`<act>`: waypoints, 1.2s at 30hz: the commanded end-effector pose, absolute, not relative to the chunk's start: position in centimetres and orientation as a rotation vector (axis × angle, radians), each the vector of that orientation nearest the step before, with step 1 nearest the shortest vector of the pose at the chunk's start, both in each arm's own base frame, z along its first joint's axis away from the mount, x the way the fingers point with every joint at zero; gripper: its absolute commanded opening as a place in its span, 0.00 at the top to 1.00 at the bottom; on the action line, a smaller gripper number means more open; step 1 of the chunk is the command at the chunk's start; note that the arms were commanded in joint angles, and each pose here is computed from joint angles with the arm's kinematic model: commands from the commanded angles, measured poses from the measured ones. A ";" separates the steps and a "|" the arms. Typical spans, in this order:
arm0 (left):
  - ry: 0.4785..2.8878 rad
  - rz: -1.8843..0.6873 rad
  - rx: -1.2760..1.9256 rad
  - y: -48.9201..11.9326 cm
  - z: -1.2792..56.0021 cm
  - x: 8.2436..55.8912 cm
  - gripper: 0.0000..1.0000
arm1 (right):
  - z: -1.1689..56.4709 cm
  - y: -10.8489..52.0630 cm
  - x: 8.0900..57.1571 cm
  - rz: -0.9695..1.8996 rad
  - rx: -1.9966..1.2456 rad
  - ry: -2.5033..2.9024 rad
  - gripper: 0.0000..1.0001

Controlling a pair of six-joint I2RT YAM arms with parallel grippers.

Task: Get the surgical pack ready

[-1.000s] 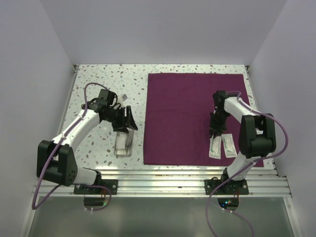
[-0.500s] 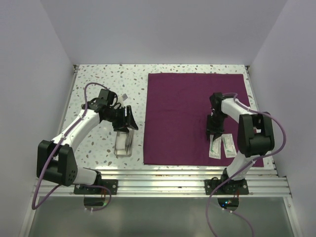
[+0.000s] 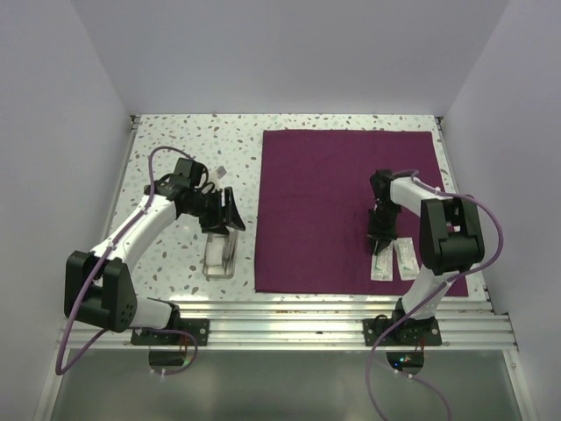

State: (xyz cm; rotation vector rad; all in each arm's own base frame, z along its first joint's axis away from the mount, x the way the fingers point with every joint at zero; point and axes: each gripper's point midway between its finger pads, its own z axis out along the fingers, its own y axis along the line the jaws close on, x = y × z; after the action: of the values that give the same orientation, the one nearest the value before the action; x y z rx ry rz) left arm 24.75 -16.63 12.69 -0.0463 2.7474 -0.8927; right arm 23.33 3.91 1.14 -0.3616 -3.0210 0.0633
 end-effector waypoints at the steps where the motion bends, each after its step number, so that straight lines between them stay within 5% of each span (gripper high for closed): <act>1: 2.695 -0.915 -0.011 -17.0 13.9 25.0 0.37 | 0.2 3.4 23.9 0.126 -0.366 -3.043 0.88; 6: 2.698 -0.919 -0.011 -17.1 13.8 25.1 0.37 | 1.2 3.8 24.3 0.100 -0.362 -3.056 1.00; 18: 2.667 -1.016 0.007 -18.2 14.4 25.5 0.36 | 7.7 7.9 27.3 -0.257 -0.333 -3.153 1.00; 30: 2.433 -1.202 0.160 -24.2 17.7 29.1 0.25 | 15.8 25.7 31.5 -0.978 -0.401 -3.121 1.00; 36: 2.437 -1.218 0.173 -25.7 16.7 29.3 0.23 | 18.2 32.3 32.0 -1.104 -0.339 -3.107 1.00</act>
State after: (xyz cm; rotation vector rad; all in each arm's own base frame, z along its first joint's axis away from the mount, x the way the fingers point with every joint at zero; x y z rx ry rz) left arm 27.72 -24.24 14.57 0.1347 2.5464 -1.1768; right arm 31.13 28.69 15.51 -0.2885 -3.1491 -0.9492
